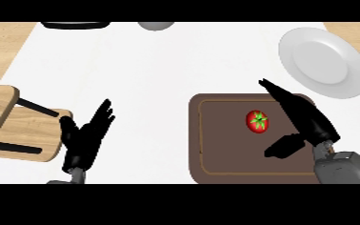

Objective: Pick the tomato from the tray and place it in the plate

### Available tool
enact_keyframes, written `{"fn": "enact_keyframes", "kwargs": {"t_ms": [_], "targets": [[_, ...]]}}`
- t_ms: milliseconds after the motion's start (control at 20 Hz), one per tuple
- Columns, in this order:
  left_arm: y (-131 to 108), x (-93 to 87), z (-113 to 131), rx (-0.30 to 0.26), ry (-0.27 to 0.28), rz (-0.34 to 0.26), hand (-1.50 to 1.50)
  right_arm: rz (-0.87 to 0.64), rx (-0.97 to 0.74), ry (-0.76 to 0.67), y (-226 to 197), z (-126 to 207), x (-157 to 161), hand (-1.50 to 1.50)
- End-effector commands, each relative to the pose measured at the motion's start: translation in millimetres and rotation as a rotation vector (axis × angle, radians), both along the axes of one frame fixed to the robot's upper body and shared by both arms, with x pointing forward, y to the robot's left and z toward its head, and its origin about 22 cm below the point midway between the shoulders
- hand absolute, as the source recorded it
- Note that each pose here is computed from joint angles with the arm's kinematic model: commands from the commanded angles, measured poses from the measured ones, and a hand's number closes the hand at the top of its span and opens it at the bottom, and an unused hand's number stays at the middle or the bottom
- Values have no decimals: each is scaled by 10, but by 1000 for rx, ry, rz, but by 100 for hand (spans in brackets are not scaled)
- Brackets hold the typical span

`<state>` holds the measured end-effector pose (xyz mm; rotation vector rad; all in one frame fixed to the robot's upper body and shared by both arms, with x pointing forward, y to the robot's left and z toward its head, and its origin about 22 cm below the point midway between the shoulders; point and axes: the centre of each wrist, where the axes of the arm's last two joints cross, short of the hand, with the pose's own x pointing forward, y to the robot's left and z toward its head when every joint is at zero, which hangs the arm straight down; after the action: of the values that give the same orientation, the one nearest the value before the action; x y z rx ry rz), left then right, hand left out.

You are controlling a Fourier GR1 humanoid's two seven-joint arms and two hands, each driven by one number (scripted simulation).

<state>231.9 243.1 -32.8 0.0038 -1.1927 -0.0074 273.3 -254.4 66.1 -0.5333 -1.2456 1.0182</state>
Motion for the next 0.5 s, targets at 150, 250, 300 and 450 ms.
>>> {"fn": "enact_keyframes", "kwargs": {"t_ms": [150,250,300,450], "targets": [[-99,-48,-5,-21,12,6,0,-49,-121,5,192,-92,-21,-150],[17,-13,-4,-13,17,-5,0,-53,-97,-4,-26,7,215,-150],[-32,-121,96,-6,0,2,0,-63,-108,10,-10,-178,171,-150],[-13,-103,-66,-5,-2,-17,0,-36,-124,25,42,-253,243,-150]]}}
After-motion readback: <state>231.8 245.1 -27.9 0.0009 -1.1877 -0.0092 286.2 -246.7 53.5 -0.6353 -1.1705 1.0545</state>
